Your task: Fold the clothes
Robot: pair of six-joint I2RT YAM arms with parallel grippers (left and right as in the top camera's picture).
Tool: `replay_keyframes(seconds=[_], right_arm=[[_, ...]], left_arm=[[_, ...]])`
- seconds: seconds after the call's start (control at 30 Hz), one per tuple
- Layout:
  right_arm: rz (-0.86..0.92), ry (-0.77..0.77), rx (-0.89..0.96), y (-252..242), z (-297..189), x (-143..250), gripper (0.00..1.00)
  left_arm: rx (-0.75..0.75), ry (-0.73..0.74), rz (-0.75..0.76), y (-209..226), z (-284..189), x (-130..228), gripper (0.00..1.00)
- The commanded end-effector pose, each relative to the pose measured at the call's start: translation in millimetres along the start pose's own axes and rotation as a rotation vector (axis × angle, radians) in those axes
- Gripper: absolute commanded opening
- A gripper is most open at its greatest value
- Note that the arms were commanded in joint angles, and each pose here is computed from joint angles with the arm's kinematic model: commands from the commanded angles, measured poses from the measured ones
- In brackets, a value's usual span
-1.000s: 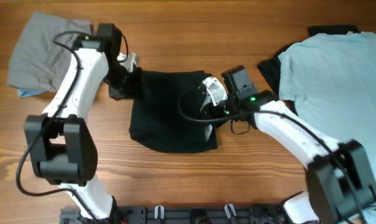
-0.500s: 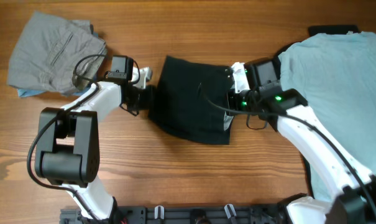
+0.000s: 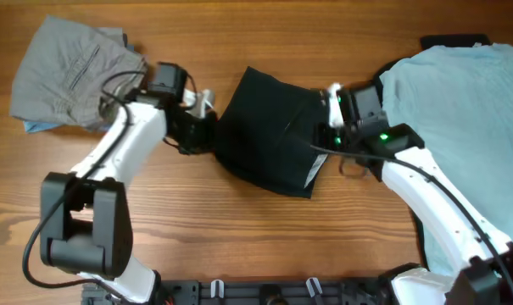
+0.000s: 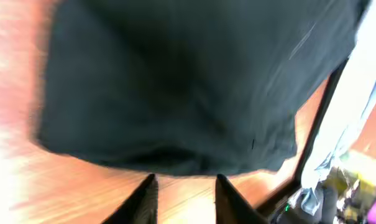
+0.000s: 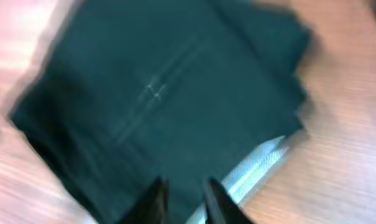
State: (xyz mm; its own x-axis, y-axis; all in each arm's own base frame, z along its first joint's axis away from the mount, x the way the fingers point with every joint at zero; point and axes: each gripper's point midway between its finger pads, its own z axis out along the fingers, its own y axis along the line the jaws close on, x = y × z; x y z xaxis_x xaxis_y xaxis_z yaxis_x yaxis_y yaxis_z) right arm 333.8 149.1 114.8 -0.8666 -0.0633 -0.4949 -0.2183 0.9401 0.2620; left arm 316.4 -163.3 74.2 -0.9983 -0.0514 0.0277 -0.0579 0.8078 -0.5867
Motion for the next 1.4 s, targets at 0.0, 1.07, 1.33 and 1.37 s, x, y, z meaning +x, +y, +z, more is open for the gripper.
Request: replay_keyframes(seconds=[0.0,1.07,1.33,1.37], right_arm=[[-0.014,0.080,-0.102,12.2,35.3,9.7,0.07],[0.034,0.385,-0.051,-16.2,107.5,86.5,0.04],[0.036,0.393,-0.050,-16.5,106.8,88.3,0.04],[0.036,0.394,-0.049,-16.6,106.7,88.6,0.04]], left_arm=[[-0.002,0.072,-0.071,-1.2,35.0,34.0,0.24],[0.069,-0.254,-0.406,13.5,95.4,-39.1,0.94],[0.115,-0.300,-0.162,-14.9,123.2,-47.0,0.18],[0.100,-0.296,-0.080,-16.4,125.3,-43.9,0.23]])
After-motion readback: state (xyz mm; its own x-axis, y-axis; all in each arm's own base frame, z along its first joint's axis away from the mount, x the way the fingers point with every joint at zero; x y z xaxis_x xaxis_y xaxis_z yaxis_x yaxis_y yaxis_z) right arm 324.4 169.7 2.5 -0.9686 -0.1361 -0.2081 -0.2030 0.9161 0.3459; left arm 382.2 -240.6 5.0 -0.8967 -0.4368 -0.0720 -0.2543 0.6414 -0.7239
